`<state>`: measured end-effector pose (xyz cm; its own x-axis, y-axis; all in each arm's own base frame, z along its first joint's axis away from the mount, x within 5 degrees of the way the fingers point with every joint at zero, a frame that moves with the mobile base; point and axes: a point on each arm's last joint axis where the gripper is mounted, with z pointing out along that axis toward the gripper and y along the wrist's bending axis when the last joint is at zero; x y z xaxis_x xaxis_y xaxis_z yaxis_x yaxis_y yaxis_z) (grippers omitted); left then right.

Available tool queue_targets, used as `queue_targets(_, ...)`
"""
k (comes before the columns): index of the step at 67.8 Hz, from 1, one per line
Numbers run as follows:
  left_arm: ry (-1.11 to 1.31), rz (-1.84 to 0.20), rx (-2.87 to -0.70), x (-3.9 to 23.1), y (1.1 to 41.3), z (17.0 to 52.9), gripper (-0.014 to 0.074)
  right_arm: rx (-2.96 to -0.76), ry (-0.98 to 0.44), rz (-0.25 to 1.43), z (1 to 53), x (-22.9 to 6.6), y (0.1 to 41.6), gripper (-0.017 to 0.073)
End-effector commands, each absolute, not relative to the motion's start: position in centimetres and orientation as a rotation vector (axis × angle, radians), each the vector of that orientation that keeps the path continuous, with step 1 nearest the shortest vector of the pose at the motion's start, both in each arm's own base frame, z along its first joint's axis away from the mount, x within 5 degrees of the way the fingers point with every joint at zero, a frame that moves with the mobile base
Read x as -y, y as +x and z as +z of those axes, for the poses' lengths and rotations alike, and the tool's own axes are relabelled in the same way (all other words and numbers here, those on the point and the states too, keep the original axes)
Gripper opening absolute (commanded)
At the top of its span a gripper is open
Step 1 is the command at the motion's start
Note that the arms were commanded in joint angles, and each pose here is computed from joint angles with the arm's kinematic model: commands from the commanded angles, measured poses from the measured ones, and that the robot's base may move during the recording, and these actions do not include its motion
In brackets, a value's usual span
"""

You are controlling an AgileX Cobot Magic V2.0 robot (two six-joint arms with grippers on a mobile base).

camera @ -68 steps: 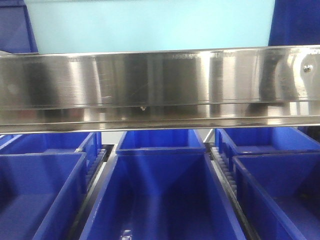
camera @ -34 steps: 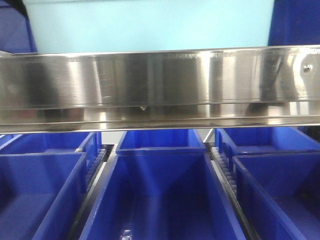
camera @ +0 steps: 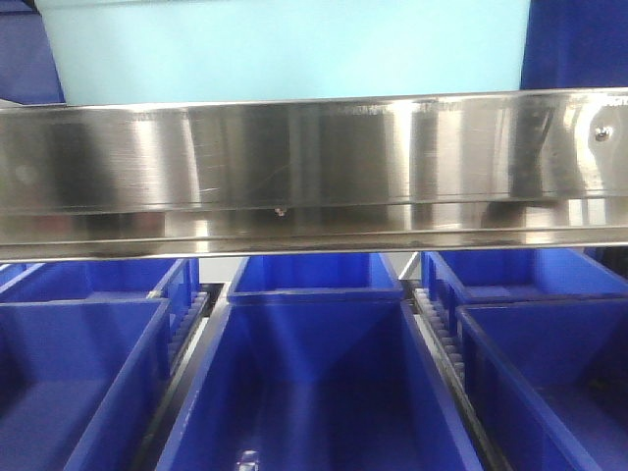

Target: Move two blue bins to right shelf middle

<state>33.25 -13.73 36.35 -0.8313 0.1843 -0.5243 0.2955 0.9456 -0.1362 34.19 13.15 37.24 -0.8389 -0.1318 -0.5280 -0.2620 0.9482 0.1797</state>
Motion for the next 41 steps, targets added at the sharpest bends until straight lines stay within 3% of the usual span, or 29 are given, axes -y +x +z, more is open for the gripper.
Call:
queue_targets(1, 0.336, -0.342, -2.504, 13.6, 32.2, 39.0, -0.0111, -2.455, -0.255, 0.321, 39.3, -12.5, 33.7, -0.0153)
queue_targets(27, 0.316, -0.412, -2.204, 12.6, 29.5, 48.1, -0.0111, -2.164, -0.238, 0.375, 47.5, -11.7, 31.5, -0.0153)
queue_targets(41, 0.31, -0.426, -2.119, 12.1, 28.2, 50.5, -0.0111, -2.049, -0.232, 0.393, 50.8, -11.4, 30.5, -0.0153)
